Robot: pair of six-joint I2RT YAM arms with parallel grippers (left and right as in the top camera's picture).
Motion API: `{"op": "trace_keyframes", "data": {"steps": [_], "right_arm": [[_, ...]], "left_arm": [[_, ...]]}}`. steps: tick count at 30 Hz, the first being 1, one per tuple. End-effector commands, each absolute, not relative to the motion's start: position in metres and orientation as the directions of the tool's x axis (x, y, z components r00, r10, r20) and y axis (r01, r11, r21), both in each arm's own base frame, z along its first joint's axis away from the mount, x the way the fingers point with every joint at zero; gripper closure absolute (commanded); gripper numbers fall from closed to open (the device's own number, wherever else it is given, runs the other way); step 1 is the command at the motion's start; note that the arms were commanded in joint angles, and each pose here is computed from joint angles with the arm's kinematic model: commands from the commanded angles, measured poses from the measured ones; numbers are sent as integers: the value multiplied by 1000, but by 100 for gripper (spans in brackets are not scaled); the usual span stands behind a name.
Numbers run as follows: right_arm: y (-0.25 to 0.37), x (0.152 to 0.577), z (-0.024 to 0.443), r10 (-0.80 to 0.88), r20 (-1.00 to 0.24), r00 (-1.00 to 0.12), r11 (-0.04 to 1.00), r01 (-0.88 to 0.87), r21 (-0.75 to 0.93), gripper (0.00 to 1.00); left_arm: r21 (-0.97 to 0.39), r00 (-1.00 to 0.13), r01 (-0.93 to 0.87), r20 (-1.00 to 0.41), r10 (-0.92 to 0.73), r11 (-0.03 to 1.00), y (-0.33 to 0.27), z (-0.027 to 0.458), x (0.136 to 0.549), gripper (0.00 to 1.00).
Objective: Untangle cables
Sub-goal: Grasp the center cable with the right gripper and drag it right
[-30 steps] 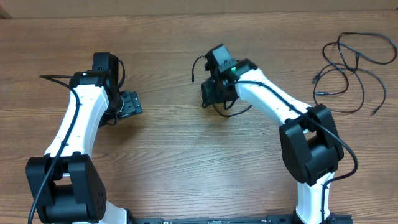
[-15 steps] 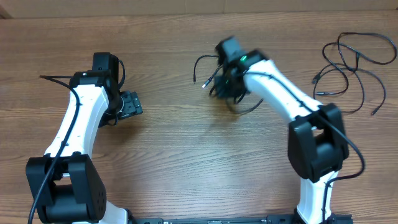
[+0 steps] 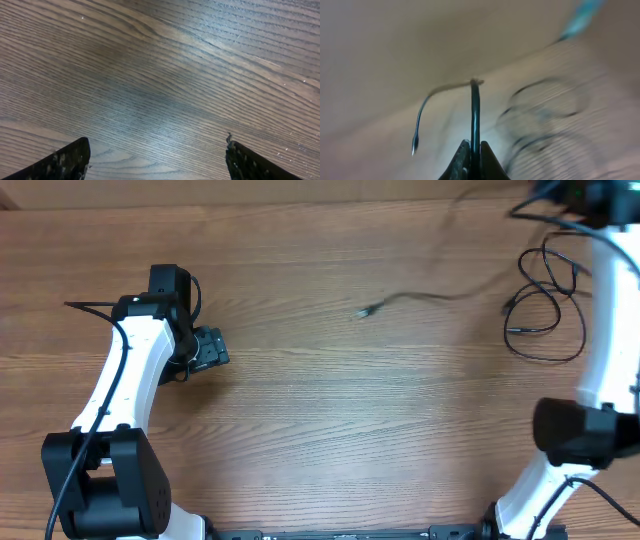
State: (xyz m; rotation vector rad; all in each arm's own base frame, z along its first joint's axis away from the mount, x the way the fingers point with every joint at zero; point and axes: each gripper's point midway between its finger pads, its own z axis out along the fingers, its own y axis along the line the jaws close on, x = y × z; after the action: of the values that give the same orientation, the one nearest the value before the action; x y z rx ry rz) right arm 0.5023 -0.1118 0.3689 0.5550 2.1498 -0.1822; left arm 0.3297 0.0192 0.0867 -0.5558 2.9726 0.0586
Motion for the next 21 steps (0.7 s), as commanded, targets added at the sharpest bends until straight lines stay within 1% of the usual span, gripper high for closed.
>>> {"op": "trace_keyframes", "data": {"steps": [1, 5, 10, 13, 16, 21], "right_arm": [[-171, 482, 394, 350, -844, -408, 810, 584, 54, 96], [-210, 473, 387, 413, -834, -367, 755, 650, 87, 96], [-238, 471, 383, 428, -840, -334, 722, 685, 95, 96], [-242, 473, 384, 434, -841, -322, 729, 674, 118, 96], [-236, 473, 374, 447, -817, -364, 751, 649, 121, 96], [-232, 466, 334, 488, -742, -460, 746, 662, 80, 96]], "left_arm": [[-11, -921, -369, -131, -367, 929, 17, 93, 332, 14], [-24, -921, -367, -127, -367, 930, 14, 93, 332, 15], [-39, -922, -366, -121, -368, 930, 11, 93, 332, 15], [-44, -922, -365, -120, -368, 930, 11, 93, 332, 16], [-44, -922, -365, -120, -368, 930, 11, 93, 333, 16], [-44, -922, -365, -120, -368, 930, 11, 93, 332, 17]]}}
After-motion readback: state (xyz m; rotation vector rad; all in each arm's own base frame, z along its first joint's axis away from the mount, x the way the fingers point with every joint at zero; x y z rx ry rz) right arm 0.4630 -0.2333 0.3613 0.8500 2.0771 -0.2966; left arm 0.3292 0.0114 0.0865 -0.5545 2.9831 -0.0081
